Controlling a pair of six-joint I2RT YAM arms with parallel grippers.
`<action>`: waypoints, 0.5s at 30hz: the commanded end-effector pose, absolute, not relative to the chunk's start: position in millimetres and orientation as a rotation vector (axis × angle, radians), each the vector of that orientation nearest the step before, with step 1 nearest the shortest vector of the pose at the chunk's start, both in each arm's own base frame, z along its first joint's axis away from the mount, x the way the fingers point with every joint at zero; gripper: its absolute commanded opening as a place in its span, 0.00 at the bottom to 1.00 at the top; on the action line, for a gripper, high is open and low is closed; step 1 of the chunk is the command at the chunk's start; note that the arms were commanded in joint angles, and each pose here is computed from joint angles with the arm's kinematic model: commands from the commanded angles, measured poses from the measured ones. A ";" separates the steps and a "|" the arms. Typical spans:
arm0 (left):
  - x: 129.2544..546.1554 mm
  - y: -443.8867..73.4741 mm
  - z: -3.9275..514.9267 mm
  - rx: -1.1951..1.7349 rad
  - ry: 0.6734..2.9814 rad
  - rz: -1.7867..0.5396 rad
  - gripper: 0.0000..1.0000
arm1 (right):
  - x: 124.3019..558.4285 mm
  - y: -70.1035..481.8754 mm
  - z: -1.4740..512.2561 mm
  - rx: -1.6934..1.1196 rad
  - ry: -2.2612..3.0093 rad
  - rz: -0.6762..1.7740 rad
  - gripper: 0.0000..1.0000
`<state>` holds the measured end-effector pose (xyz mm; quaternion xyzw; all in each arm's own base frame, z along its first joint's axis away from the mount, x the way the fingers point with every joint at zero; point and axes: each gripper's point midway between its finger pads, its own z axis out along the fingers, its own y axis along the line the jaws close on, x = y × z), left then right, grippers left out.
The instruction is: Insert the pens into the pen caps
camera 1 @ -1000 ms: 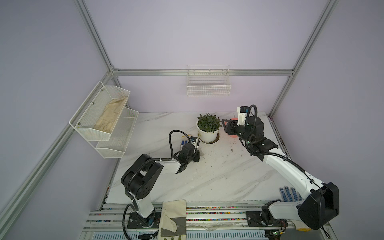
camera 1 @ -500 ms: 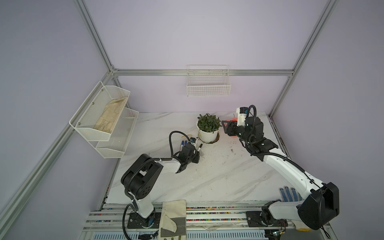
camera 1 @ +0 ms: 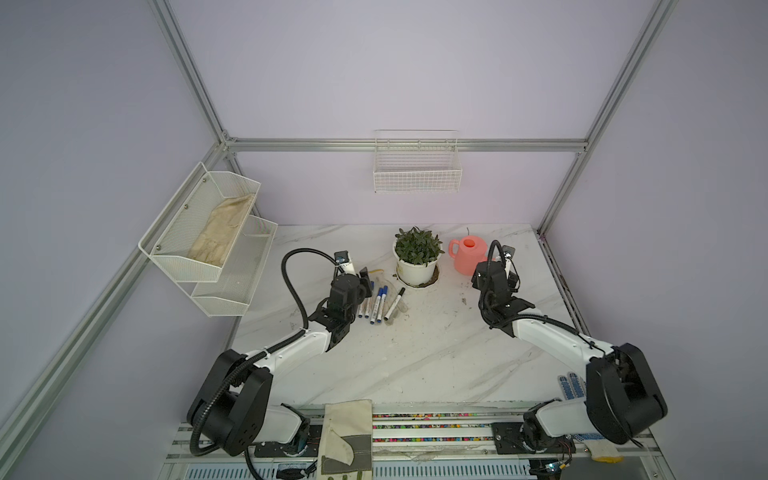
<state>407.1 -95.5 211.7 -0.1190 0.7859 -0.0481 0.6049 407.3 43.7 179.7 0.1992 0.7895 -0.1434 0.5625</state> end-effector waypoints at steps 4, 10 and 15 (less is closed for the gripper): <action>380.2 8.5 194.8 -0.437 1.793 0.216 0.68 | 404.0 2.7 147.5 0.527 1.729 -0.588 0.77; 377.0 42.2 175.3 -0.527 1.793 0.270 1.00 | 406.7 16.7 157.2 0.371 1.617 -0.350 0.96; 385.5 44.2 180.1 -0.400 1.798 0.389 1.00 | 426.6 9.4 149.9 0.330 1.614 -0.331 0.97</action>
